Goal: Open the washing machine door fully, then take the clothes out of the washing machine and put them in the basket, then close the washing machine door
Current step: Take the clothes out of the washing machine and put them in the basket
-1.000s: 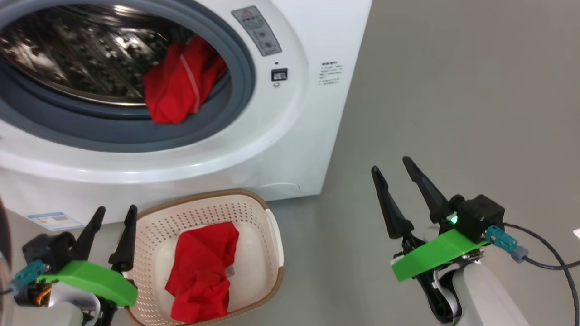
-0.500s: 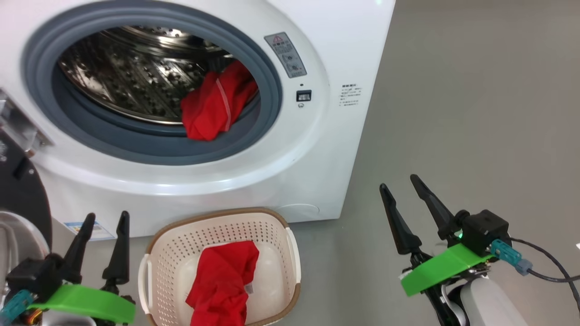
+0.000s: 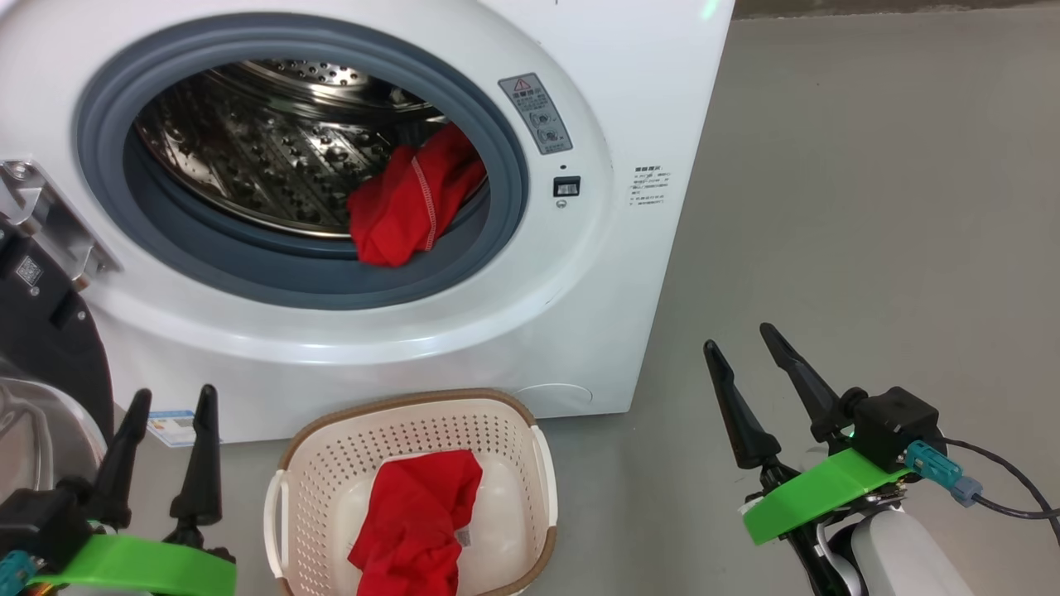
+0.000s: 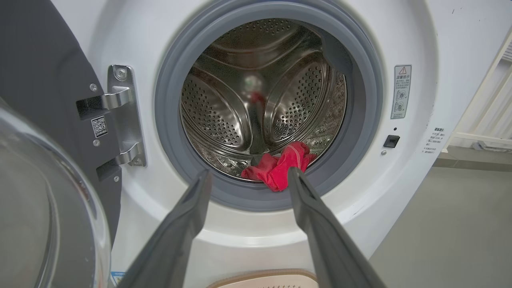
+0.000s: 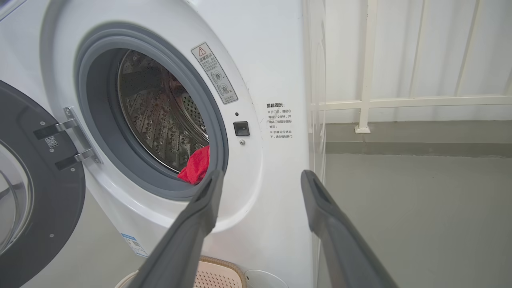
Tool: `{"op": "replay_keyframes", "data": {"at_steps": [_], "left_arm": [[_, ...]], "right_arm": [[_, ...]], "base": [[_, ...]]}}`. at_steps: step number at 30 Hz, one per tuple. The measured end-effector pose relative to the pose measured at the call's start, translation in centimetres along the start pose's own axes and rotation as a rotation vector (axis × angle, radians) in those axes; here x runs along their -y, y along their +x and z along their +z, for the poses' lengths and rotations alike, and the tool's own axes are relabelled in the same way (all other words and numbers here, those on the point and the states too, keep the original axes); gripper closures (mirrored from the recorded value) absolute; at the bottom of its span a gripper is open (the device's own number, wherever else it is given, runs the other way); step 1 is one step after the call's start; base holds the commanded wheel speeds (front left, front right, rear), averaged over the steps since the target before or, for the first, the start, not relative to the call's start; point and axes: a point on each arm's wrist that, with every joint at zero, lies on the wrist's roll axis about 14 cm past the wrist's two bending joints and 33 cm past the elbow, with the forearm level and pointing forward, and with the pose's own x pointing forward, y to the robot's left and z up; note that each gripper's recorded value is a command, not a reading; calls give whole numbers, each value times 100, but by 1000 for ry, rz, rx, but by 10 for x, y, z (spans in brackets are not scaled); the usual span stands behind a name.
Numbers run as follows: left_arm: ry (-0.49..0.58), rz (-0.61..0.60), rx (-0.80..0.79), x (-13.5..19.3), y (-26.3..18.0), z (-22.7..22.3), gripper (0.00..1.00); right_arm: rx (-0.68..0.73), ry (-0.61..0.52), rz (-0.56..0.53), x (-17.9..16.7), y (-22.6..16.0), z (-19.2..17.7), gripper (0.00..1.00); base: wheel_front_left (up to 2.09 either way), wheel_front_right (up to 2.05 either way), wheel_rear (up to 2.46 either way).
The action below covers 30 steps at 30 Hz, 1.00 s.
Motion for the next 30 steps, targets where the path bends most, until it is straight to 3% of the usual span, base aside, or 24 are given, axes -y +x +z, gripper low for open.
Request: {"op": "replay_keyframes", "data": {"at_steps": [30], "left_arm": [[-21, -22, -84, 4, 14, -21, 0]], "right_arm": [[-33, 8, -28, 9, 0, -14, 0]], "base": [[0, 0, 0]]}}
